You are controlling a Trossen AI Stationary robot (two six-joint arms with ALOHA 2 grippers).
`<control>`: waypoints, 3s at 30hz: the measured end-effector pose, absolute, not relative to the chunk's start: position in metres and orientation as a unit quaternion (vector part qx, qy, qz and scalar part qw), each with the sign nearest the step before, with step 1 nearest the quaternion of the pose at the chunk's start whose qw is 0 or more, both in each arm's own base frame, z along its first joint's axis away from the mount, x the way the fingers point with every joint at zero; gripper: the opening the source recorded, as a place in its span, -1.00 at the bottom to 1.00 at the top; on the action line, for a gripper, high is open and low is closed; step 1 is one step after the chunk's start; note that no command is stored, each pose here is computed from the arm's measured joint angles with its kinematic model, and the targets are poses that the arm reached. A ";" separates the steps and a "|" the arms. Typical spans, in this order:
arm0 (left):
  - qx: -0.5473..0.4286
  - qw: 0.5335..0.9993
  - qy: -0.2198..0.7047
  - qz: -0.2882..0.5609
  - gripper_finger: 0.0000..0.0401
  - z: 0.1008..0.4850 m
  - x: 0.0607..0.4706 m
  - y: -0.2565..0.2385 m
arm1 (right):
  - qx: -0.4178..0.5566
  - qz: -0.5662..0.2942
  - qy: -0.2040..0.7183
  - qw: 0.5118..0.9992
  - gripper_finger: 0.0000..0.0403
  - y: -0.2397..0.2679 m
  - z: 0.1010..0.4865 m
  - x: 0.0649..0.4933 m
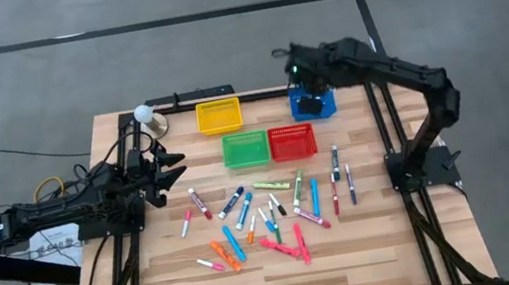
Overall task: Pick & Place Markers
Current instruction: Put the yellow highlighter into the blue bin
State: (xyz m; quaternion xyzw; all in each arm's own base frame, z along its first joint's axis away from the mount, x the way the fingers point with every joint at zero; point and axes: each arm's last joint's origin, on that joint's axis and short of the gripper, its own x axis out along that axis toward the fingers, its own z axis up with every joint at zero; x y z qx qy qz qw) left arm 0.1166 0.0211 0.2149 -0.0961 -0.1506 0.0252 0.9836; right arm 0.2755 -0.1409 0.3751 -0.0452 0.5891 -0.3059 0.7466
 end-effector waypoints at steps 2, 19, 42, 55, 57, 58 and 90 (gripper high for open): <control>-0.096 0.984 -0.150 0.025 -0.12 0.215 0.117 0.021 | -0.054 -0.307 0.577 0.755 -0.72 -0.154 0.377 0.274; -0.096 0.984 -0.151 0.025 -0.12 0.215 0.117 0.021 | -0.053 -0.274 0.576 0.768 -0.72 -0.214 0.361 0.267; -0.096 0.984 -0.151 0.025 -0.12 0.215 0.117 0.021 | 0.087 -0.133 0.687 0.709 -0.72 -0.296 0.226 0.283; -0.096 0.984 -0.151 0.025 -0.12 0.215 0.117 0.021 | 0.084 -0.102 0.683 0.719 -0.72 -0.294 0.221 0.288; -0.096 0.984 -0.151 0.025 -0.12 0.215 0.117 0.021 | 0.085 -0.099 0.686 0.716 -0.72 -0.293 0.218 0.289; -0.096 0.984 -0.151 0.025 -0.12 0.215 0.117 0.021 | 0.087 -0.097 0.689 0.713 -0.72 -0.294 0.216 0.289; -0.096 0.984 -0.151 0.025 -0.12 0.215 0.117 0.021 | 0.106 -0.075 0.720 0.682 -0.72 -0.302 0.163 0.300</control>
